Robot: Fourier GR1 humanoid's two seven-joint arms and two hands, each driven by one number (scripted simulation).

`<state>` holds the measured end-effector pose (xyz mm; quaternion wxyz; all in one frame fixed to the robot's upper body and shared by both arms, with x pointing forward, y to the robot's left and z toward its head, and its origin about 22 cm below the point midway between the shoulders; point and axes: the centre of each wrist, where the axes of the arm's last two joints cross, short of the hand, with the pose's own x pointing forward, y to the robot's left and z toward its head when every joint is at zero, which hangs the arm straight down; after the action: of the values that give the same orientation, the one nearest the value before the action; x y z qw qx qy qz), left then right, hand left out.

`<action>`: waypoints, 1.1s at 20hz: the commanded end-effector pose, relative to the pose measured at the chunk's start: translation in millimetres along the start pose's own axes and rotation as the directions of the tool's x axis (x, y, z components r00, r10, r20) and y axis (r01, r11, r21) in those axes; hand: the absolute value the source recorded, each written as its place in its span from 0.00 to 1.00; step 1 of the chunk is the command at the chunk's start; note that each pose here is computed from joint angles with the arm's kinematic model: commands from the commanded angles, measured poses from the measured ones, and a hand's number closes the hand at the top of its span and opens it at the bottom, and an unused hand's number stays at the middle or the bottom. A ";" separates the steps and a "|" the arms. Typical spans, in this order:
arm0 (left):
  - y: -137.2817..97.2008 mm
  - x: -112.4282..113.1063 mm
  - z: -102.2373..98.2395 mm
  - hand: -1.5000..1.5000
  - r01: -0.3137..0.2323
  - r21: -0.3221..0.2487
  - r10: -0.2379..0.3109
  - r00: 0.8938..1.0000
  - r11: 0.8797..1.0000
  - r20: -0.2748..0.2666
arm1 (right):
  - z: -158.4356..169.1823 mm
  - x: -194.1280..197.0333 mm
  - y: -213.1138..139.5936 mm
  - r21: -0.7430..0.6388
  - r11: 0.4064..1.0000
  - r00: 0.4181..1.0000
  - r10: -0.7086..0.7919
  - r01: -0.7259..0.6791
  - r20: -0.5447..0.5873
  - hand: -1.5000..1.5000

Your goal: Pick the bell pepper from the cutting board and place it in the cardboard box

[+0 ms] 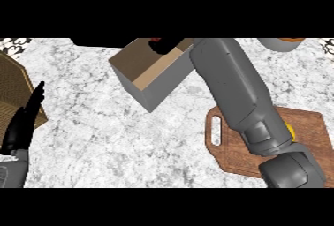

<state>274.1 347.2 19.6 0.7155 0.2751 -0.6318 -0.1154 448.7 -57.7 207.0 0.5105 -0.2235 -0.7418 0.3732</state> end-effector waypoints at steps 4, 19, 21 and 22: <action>-4.3 16.6 -13.7 0.50 -0.012 -0.023 0.013 1.000 1.000 0.021 | -7.7 -6.2 25.9 0.016 0.999 0.998 0.033 -0.033 -0.059 1.00; -21.4 29.0 -18.9 0.50 -0.020 -0.048 0.024 0.997 0.999 0.078 | -0.3 -34.8 46.0 -0.036 0.991 0.968 -0.137 0.132 -0.212 0.00; -17.4 32.4 -17.4 0.50 -0.002 -0.045 0.004 0.999 0.999 0.053 | 1.5 -38.8 46.8 -0.079 0.985 0.977 -0.161 0.151 -0.143 0.00; -22.7 20.4 -13.8 0.50 0.003 -0.031 -0.001 0.999 1.000 0.044 | -6.9 -22.5 32.9 -0.100 0.979 0.974 -0.192 0.180 -0.122 0.00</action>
<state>297.7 320.6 29.9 0.7031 0.2547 -0.6500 -0.1354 460.2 -53.3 154.5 0.5983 -0.2182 -0.7090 0.3029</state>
